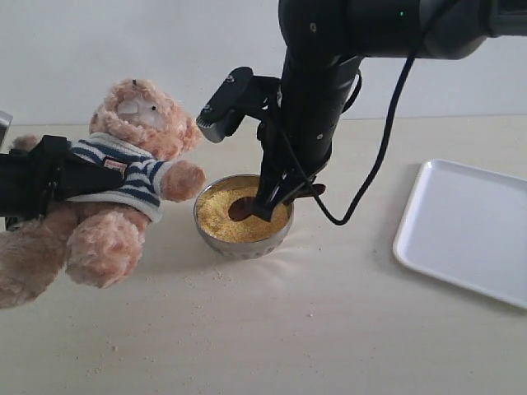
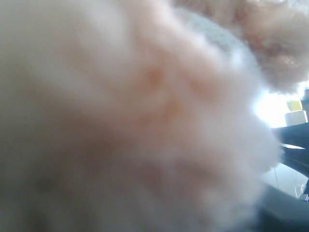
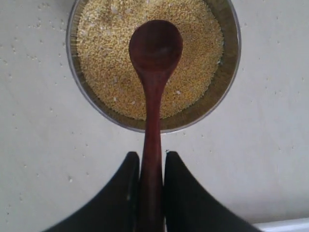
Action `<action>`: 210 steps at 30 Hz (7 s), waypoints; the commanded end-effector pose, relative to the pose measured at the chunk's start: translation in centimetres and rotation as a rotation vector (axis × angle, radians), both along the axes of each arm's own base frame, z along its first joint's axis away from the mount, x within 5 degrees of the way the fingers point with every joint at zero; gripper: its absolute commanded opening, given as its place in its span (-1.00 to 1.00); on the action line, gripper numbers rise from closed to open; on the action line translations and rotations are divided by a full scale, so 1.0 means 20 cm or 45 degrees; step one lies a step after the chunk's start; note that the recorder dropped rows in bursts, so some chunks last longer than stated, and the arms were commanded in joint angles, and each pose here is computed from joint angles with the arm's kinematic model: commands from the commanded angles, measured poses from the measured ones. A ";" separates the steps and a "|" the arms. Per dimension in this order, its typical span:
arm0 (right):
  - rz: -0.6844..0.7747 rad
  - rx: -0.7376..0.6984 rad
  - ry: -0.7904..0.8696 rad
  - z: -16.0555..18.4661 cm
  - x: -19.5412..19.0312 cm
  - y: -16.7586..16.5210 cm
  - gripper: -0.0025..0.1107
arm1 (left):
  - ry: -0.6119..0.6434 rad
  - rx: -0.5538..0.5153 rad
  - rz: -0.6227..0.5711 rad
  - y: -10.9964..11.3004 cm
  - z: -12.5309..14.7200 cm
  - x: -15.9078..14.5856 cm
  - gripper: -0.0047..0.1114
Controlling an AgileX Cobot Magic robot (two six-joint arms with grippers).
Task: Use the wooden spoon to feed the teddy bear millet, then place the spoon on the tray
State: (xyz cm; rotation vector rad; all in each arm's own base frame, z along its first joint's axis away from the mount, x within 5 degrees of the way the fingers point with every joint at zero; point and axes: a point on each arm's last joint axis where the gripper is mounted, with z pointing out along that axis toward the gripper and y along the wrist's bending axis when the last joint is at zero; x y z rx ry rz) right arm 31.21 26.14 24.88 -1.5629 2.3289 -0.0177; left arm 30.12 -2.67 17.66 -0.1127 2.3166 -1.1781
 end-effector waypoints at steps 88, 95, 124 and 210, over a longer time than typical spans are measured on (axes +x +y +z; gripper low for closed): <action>-0.174 0.083 -0.136 0.29 -0.06 -0.10 -0.96 | -0.032 0.012 0.013 0.01 0.00 0.01 -0.83; -0.175 0.200 -0.166 0.42 -0.07 -0.08 -0.96 | -0.039 0.018 0.010 0.01 0.00 0.01 -0.83; 0.091 0.572 -0.214 0.48 -0.06 0.25 -0.96 | -0.051 -0.008 -0.011 0.00 0.01 0.01 -0.83; -0.273 0.264 -0.106 0.67 -0.07 -0.25 -0.96 | -0.063 -0.040 0.006 0.00 0.02 0.01 -0.83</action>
